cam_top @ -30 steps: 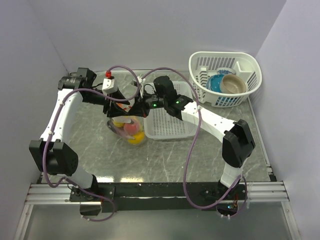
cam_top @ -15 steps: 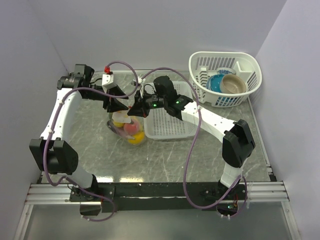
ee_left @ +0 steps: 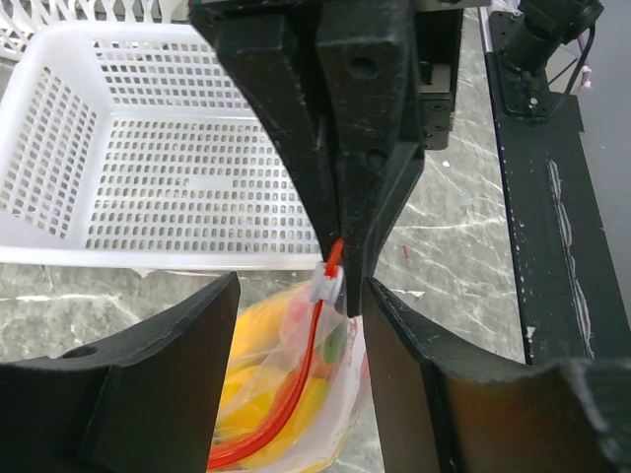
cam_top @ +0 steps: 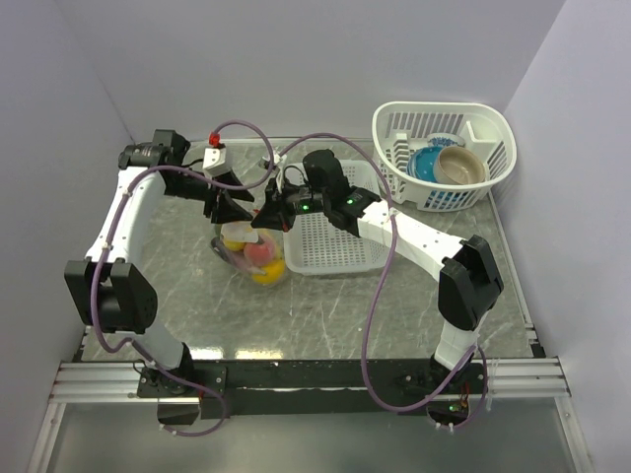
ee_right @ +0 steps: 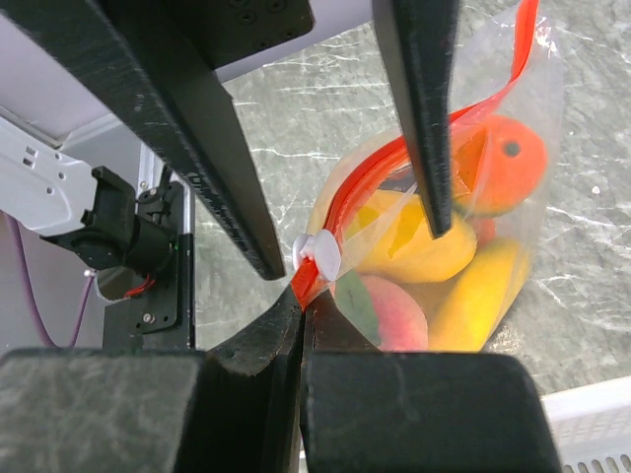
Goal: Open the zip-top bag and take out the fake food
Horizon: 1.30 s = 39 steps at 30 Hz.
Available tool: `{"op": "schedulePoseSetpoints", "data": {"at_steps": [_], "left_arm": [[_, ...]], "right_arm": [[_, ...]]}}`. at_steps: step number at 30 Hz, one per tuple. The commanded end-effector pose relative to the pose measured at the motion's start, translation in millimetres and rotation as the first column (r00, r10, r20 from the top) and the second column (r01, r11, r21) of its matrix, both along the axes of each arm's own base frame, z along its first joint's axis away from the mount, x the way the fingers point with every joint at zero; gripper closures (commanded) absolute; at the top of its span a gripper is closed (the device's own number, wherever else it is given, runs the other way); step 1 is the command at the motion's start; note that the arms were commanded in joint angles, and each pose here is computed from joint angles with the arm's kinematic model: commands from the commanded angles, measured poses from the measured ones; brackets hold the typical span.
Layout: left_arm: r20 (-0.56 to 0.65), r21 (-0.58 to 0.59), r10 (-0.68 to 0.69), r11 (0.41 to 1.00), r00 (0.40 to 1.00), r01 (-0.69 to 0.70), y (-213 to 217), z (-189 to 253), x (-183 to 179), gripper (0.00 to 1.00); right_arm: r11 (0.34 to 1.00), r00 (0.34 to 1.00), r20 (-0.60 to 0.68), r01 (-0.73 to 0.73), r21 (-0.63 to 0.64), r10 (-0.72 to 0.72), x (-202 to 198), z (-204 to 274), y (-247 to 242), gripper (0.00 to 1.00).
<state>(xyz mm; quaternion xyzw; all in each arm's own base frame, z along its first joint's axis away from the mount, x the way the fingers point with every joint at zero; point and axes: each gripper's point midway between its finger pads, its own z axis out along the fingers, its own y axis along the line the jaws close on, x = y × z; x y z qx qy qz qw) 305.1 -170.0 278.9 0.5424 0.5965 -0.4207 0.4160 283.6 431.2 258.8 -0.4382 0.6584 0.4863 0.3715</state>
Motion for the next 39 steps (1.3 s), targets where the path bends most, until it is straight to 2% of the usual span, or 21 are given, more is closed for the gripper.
{"op": "schedulePoseSetpoints", "data": {"at_steps": [1,9,12,13,15,23,28,32,39], "left_arm": [[0.009,-0.016,-0.024,1.0,1.0,0.024,-2.7,9.5,-10.6,0.43],[0.018,-0.037,-0.037,0.999,0.999,0.037,-6.5,13.0,-8.3,0.55],[0.012,-0.037,-0.038,0.999,0.999,0.038,-7.1,12.0,-7.4,0.75],[0.01,-0.035,-0.04,0.999,0.999,0.04,-7.8,11.8,-8.1,0.91],[0.005,-0.036,-0.042,0.998,0.999,0.042,-8.8,11.0,-8.4,0.97],[-0.005,-0.01,-0.04,0.999,0.999,0.04,-8.2,6.3,-10.8,0.99],[0.006,0.053,-0.017,0.998,1.0,0.017,0.3,-1.6,-9.5,0.99],[0.026,0.118,0.037,0.992,0.999,-0.04,19.8,-8.6,0.7,0.99],[0.039,0.165,0.171,0.971,0.985,-0.175,64.8,-11.6,29.5,0.99]], "right_arm": [[0.997,0.997,0.074,-0.009,0.073,0.004,-1.9,35.8,0.9,1.0],[0.997,0.997,0.072,-0.012,0.07,0.007,-2.5,33.6,1.7,1.0],[0.998,0.998,0.069,-0.013,0.069,0.009,-2.3,32.5,2.2,1.0],[0.998,0.998,0.066,-0.015,0.068,0.01,-2.2,31.5,2.5,1.0],[0.998,0.998,0.064,-0.014,0.069,0.01,-1.5,31.7,2.5,1.0],[0.998,0.997,0.078,-0.006,0.07,0.001,-0.8,33.8,0.9,1.0],[0.996,0.995,0.097,0.017,0.092,-0.026,4.3,41.3,-8.6,1.0],[0.993,0.993,0.105,0.038,0.114,-0.05,5.7,48.7,-20.6,1.0],[0.988,0.991,0.116,0.051,0.144,-0.068,2.1,57.4,-30.8,1.0]]}}
